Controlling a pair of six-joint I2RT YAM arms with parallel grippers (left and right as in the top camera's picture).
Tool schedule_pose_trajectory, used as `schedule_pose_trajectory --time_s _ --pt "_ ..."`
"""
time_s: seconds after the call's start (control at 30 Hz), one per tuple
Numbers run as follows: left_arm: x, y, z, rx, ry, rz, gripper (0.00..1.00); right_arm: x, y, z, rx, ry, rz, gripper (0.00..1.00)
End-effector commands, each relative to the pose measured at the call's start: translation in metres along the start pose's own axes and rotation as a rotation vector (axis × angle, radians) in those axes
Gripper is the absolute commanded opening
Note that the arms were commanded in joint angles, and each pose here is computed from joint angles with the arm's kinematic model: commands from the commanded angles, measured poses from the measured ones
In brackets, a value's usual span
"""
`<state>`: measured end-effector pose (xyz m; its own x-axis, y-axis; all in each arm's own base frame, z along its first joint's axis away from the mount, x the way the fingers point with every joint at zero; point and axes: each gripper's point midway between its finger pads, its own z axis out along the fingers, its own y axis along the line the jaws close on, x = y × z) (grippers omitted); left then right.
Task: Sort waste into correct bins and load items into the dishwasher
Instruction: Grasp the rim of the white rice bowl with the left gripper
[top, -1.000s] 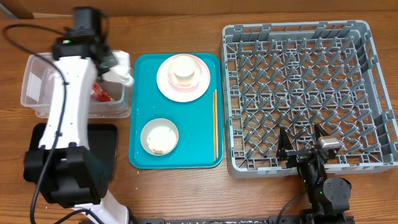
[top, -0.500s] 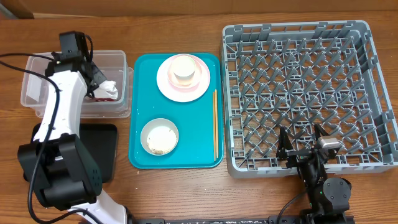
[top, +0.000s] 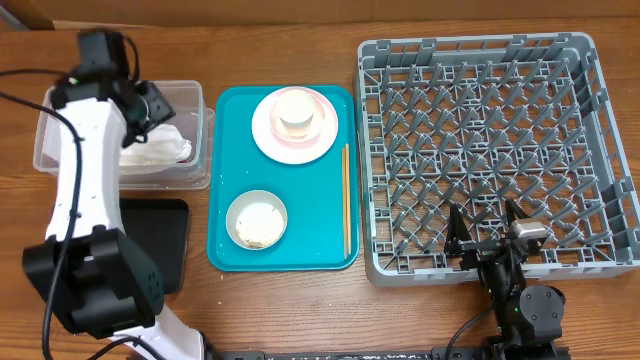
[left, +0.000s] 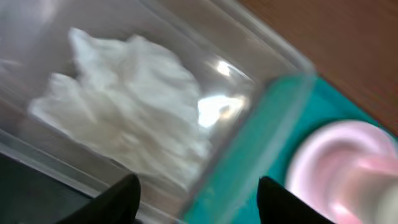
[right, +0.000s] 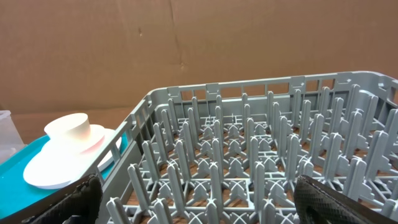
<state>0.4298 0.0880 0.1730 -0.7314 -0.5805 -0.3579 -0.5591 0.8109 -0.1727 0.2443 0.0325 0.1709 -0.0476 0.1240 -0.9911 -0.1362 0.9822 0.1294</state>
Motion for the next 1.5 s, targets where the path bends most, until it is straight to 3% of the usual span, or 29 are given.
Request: schedule_pose_trajectory --time_s 0.0,0.13,0.33,0.47,0.7,0.87,1.17,1.47 --pt "0.03 -0.061 -0.038 0.313 0.147 0.11 0.58 0.001 -0.004 0.0 0.017 -0.008 0.005 1.0" --pt "0.077 -0.075 -0.045 0.314 0.29 0.213 0.46 0.001 -0.004 0.0 0.017 -0.008 0.005 1.0" --pt "0.161 -0.089 -0.041 0.148 0.447 0.444 0.38 0.001 -0.004 0.0 0.017 -0.008 0.005 1.0" --pt "0.226 -0.094 -0.03 0.06 0.551 0.582 0.38 0.001 -0.004 0.0 0.017 -0.008 0.005 1.0" --pt "0.288 -0.077 -0.008 -0.078 0.615 0.661 0.4 0.001 -0.004 0.0 0.017 -0.008 0.005 1.0" --pt "0.308 -0.07 0.008 -0.11 0.608 0.696 0.4 0.001 -0.004 0.0 0.017 -0.008 0.005 1.0" --pt "0.294 -0.066 0.028 -0.161 0.495 0.69 0.38 0.001 -0.004 0.0 0.017 -0.008 0.005 1.0" --pt "0.301 -0.066 0.046 -0.137 0.465 0.672 0.23 0.001 -0.004 0.0 0.017 -0.008 0.005 1.0"
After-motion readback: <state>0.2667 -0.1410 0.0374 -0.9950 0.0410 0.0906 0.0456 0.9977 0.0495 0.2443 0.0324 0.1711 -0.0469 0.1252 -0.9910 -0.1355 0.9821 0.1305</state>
